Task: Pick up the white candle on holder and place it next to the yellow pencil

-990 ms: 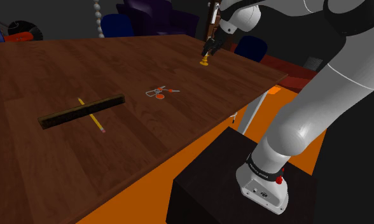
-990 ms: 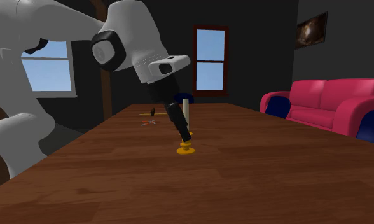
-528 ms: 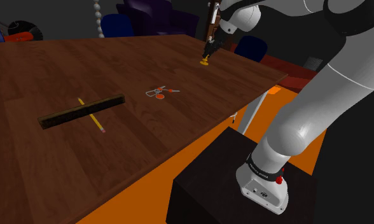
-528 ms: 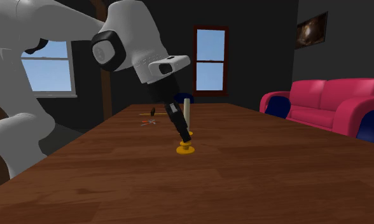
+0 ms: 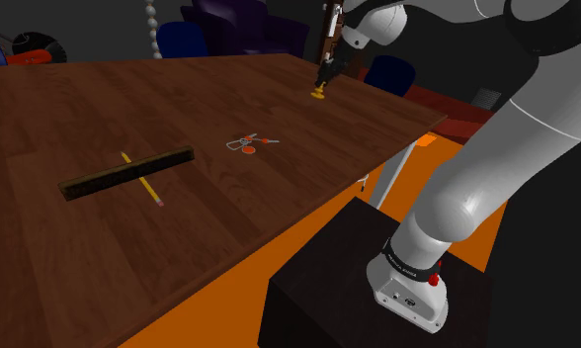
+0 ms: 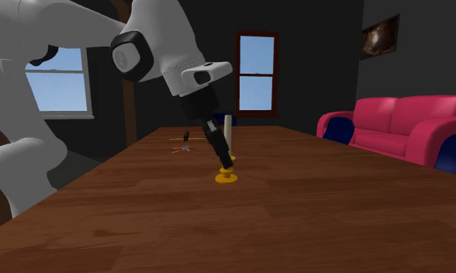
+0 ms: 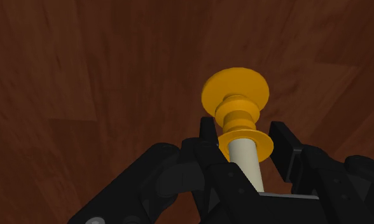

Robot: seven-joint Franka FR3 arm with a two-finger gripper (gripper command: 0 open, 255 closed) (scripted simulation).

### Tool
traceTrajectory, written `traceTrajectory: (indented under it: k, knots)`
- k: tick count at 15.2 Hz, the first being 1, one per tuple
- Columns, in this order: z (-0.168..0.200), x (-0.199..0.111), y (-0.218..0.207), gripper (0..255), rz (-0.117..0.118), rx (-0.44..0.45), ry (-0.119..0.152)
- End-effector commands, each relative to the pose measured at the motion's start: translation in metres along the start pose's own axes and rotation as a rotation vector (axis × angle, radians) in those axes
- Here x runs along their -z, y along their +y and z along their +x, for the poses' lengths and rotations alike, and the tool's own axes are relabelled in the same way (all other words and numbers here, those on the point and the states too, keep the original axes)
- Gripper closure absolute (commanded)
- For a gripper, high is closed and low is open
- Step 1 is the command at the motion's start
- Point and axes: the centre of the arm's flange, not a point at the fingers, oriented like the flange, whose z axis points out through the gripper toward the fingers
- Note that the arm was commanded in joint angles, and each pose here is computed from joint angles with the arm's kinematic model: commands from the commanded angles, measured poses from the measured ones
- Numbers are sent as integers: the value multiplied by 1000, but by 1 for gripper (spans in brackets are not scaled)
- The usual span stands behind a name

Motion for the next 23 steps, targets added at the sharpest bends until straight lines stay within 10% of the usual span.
traceTrajectory:
  k: [1,23]
  knots:
    - [4,10,-1,255,0,0,0]
    - [50,116,-10,255,0,0,0]
